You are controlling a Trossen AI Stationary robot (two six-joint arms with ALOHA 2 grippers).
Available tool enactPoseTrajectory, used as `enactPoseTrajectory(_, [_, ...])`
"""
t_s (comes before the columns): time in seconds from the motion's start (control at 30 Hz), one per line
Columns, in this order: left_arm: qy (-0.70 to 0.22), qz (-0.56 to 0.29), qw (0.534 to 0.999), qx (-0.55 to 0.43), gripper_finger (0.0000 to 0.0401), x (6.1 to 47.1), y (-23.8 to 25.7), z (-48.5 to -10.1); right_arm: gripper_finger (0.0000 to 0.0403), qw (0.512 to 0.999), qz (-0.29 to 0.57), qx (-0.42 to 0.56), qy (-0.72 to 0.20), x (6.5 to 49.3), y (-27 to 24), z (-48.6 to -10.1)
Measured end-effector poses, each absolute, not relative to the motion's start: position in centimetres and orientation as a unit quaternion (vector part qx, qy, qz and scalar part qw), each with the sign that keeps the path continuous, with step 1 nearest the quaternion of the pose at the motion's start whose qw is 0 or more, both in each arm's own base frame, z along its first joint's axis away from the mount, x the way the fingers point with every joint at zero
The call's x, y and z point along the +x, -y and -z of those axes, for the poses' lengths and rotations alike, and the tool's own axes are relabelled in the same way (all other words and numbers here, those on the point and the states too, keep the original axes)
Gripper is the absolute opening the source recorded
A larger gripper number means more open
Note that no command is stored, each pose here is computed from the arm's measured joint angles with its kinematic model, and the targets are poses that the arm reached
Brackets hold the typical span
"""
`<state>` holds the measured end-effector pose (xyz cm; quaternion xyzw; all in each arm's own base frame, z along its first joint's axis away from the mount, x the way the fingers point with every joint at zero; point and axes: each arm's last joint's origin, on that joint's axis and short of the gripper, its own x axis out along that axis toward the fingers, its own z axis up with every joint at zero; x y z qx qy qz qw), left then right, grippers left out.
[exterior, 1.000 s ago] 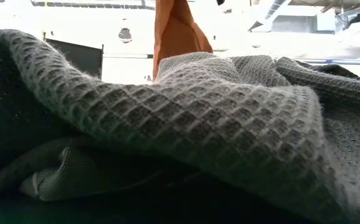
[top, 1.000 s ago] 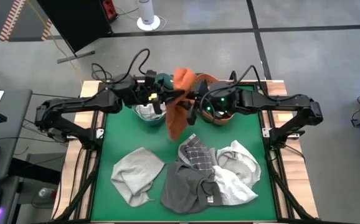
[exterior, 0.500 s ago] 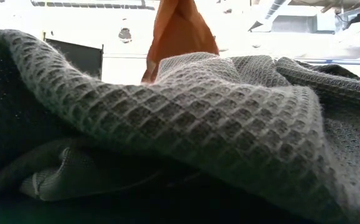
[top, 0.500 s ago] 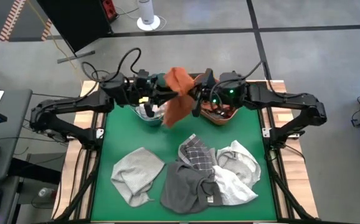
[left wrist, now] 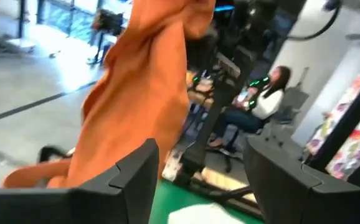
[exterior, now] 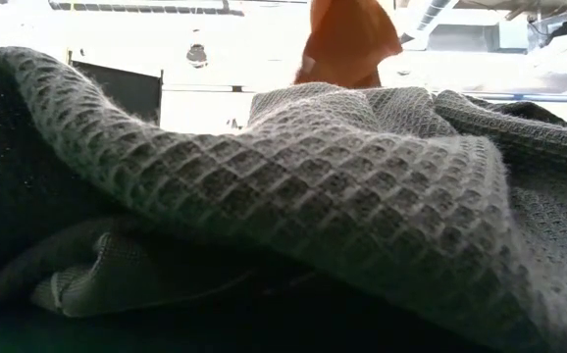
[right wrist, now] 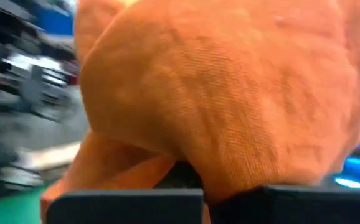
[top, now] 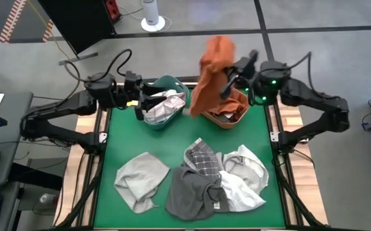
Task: Sort towels by color in basket
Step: Put the orange towel into the orange bin
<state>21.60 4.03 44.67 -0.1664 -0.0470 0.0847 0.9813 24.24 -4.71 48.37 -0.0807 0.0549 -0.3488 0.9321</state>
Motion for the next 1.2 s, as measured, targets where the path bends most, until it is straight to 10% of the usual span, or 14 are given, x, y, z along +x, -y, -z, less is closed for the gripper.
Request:
enactPoseTrajectory(0.33, [0.025, -0.094, 0.98, -0.172, 0.0224, 20.1, -3.8, -44.6, 0.0018, 0.854, 0.467, -0.113, -0.199, 22.0, 6.7, -47.2])
enactPoseTrajectory(1.2, [-0.039, -0.092, 0.971, -0.219, 0.0224, 20.3, -2.3, -43.3, 0.0023, 0.727, 0.307, 0.179, -0.588, 29.1, 17.3, -30.4])
